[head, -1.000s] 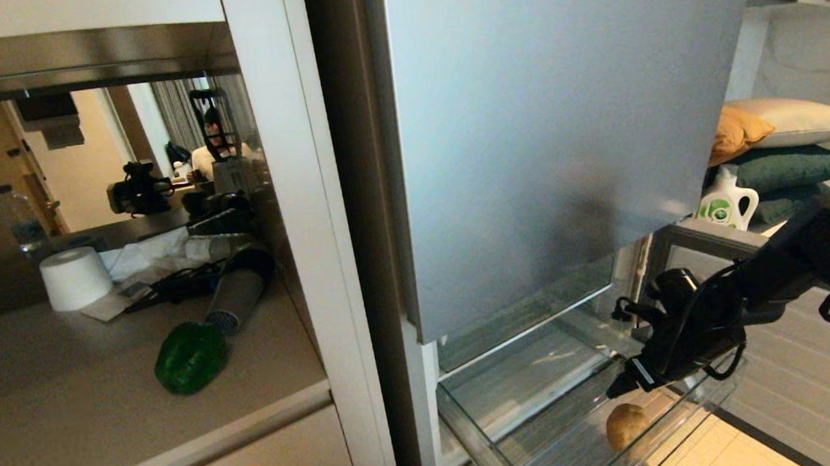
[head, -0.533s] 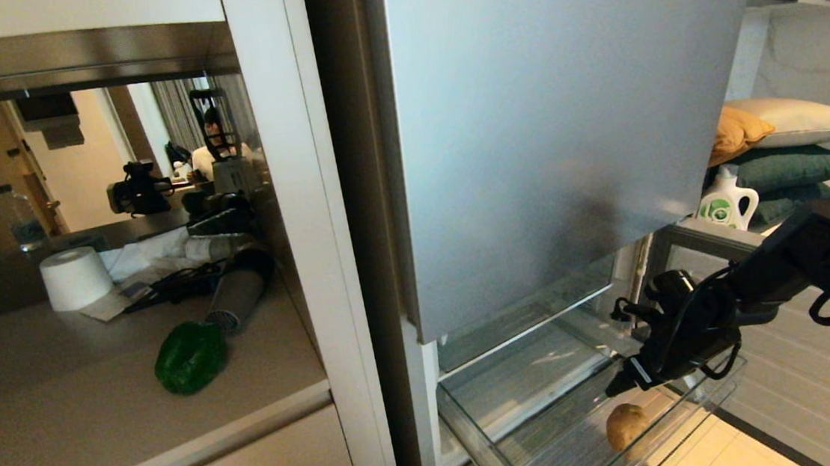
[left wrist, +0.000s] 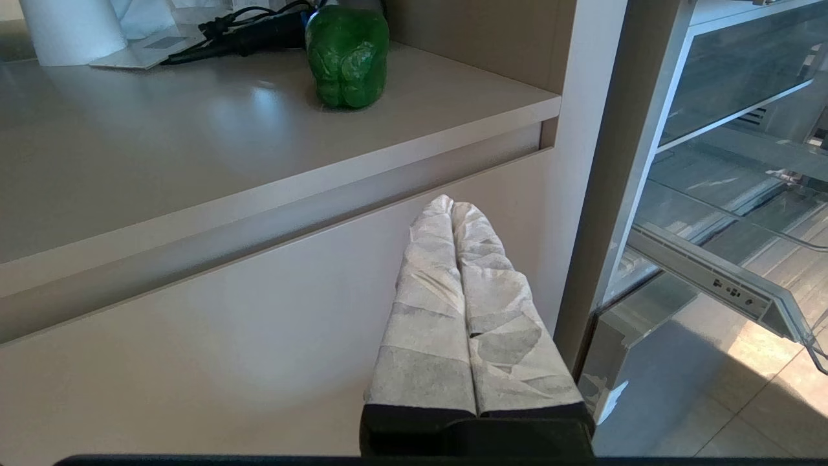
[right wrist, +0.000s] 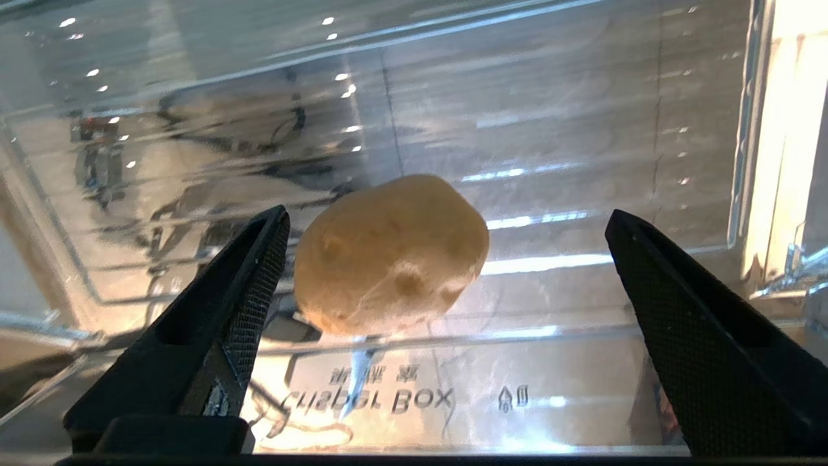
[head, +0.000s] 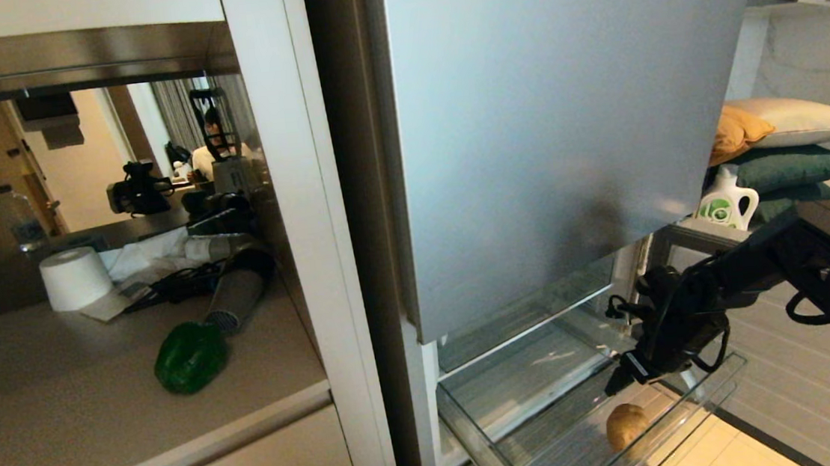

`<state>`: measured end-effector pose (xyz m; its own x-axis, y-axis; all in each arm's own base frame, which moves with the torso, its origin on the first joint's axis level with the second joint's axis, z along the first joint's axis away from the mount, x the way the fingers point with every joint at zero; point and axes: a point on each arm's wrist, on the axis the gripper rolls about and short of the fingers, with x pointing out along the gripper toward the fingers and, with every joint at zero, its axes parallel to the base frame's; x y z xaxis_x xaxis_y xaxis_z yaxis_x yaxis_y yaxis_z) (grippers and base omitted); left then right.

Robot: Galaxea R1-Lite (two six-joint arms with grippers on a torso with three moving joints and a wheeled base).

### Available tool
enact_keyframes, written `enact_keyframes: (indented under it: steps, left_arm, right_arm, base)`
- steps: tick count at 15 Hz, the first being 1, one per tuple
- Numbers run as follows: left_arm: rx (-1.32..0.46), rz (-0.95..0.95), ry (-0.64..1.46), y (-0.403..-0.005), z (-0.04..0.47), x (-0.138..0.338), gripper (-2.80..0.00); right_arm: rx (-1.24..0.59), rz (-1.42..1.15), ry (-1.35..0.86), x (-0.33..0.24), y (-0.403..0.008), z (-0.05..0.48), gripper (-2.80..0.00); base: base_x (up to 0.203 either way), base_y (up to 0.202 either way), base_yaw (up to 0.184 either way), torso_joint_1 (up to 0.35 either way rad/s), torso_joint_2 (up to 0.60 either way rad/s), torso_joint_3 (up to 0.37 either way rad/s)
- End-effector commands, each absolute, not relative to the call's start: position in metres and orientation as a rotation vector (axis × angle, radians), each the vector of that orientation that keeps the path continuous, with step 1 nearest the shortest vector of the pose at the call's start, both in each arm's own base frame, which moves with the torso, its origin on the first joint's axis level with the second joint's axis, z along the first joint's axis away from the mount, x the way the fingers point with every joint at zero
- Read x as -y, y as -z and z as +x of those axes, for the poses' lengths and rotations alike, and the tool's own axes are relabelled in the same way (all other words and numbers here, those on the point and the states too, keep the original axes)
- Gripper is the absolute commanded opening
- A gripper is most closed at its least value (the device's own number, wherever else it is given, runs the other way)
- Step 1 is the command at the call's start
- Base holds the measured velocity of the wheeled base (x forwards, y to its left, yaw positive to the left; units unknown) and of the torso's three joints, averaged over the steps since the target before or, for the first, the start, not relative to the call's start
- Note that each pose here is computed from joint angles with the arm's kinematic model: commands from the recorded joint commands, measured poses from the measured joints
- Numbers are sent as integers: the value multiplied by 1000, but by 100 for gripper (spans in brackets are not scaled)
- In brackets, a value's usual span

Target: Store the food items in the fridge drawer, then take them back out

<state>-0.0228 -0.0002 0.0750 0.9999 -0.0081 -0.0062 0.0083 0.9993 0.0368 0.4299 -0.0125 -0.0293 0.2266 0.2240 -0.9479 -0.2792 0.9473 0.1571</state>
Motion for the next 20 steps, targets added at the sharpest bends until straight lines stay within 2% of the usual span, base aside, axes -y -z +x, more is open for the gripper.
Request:
enact_keyframes:
  steps: [1, 8, 13, 20]
  left_arm:
    - [-6, 44, 10, -75, -23, 0, -280]
    - [-5, 55, 12, -75, -23, 0, -280]
    - [-4, 64, 12, -75, -23, 0, -280]
    - [8, 95, 12, -75, -22, 0, -280]
  right_arm:
    - [-1297, -52, -351, 12, 33, 438, 0]
    - [-1398, -81, -363, 9, 27, 454, 0]
    - [-1459, -73, -379, 3, 43, 446, 0]
    - [-1507, -62, -383, 3, 37, 427, 0]
  base:
    - [0, 0, 0, 0, 0, 0]
    - [0, 0, 0, 0, 0, 0]
    - [0, 0, 0, 0, 0, 0]
    - [0, 0, 0, 0, 0, 0]
